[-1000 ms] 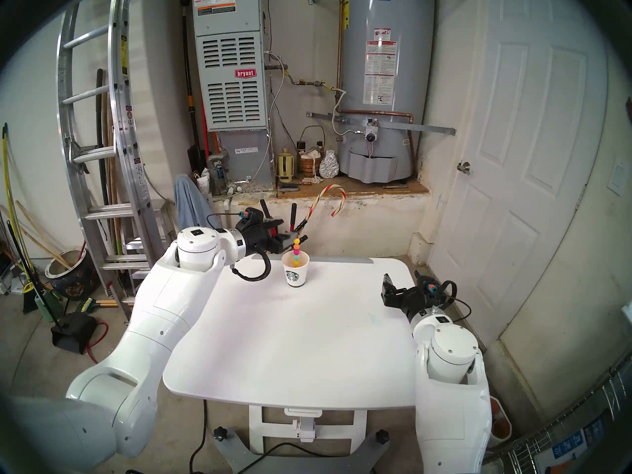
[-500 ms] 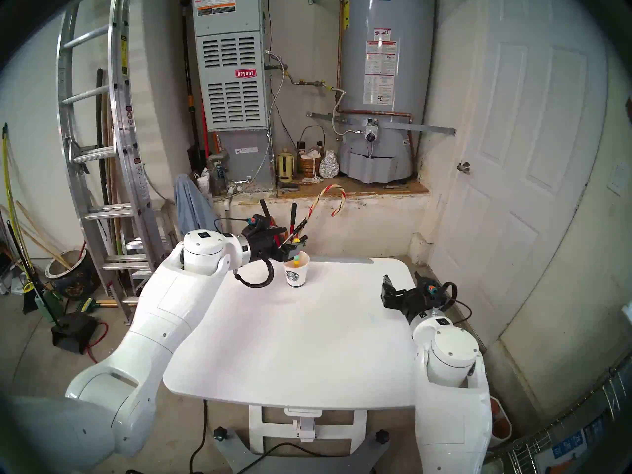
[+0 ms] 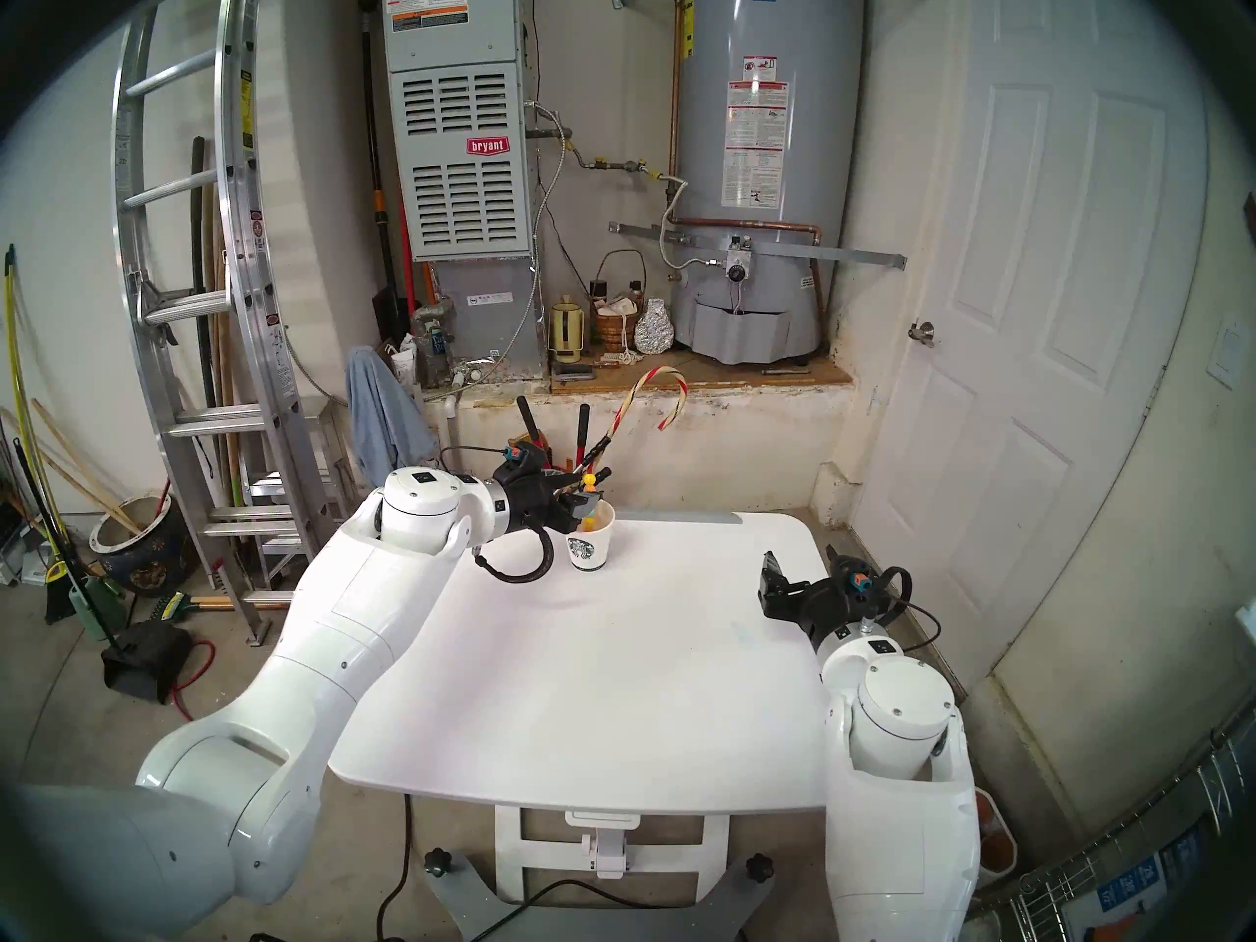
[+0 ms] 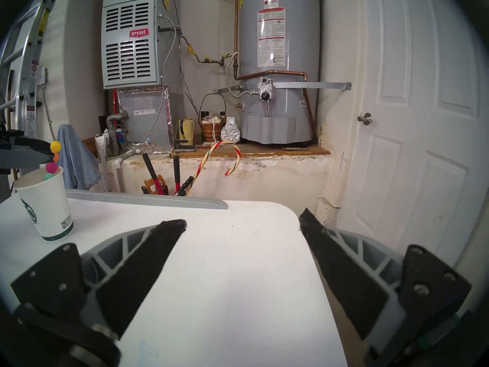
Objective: Switch the marker to another color
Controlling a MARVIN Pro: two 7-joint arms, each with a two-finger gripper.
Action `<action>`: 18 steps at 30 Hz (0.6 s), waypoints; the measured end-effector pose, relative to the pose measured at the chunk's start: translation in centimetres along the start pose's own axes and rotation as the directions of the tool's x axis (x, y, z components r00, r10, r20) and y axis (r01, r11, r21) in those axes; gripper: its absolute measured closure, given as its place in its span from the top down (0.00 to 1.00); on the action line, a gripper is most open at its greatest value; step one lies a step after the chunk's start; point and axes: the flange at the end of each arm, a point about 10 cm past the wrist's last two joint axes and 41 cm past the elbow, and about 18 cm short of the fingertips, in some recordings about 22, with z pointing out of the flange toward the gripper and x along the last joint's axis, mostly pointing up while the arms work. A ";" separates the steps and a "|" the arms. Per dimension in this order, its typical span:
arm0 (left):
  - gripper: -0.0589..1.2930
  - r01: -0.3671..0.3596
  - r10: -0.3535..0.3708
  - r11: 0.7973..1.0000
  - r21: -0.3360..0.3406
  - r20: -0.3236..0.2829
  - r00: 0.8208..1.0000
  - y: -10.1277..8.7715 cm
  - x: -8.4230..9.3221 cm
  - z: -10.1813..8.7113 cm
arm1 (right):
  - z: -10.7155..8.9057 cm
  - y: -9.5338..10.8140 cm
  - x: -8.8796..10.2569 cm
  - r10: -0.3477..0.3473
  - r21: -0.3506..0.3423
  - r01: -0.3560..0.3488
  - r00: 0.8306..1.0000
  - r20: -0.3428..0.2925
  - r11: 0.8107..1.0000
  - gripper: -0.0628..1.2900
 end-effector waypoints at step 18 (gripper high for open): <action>0.49 0.007 -0.007 1.000 -0.006 -0.024 1.000 0.4 0.7 1.9 | -0.7 0.9 -0.1 0.002 -0.027 -0.001 1.000 0.006 1.000 0.95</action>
